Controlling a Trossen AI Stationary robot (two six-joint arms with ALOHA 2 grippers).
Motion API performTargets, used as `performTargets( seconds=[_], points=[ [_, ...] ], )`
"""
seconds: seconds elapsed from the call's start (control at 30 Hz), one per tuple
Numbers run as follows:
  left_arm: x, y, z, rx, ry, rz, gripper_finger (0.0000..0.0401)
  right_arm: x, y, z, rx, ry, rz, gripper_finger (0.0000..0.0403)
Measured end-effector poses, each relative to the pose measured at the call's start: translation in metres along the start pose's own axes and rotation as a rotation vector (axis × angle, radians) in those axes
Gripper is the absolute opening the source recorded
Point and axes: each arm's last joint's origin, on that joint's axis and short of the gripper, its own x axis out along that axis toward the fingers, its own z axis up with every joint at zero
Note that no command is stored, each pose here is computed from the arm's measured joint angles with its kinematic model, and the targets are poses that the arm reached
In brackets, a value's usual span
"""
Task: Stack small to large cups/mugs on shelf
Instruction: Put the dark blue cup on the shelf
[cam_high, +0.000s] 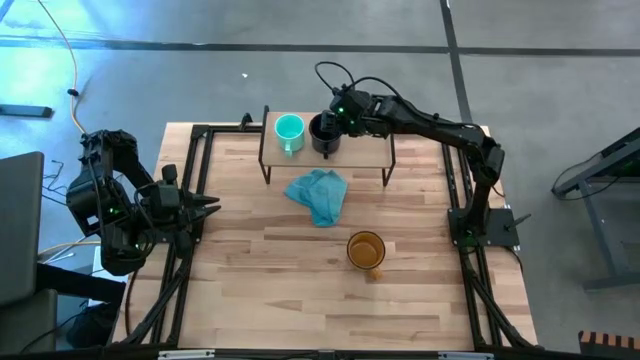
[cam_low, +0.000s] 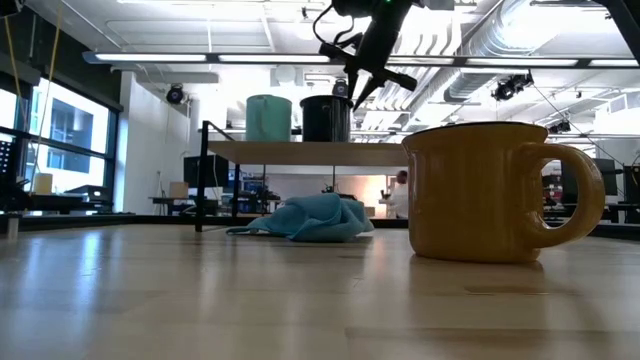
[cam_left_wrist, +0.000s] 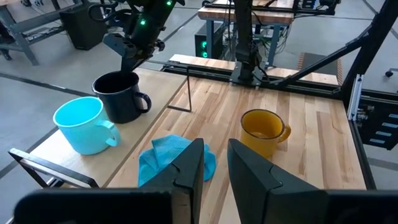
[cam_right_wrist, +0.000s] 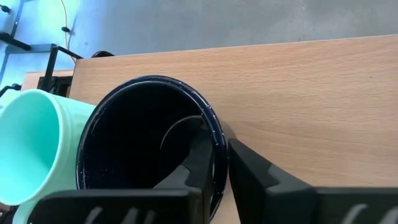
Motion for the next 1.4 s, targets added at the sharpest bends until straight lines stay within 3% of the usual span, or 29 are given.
performTargets(
  seconds=[1.4],
  points=[
    [0.0000,-0.0001,0.0000,0.003,0.001,-0.001,0.0062,0.0003,-0.0007,-0.0003,-0.077,0.005,-0.005,0.0037]
  ],
)
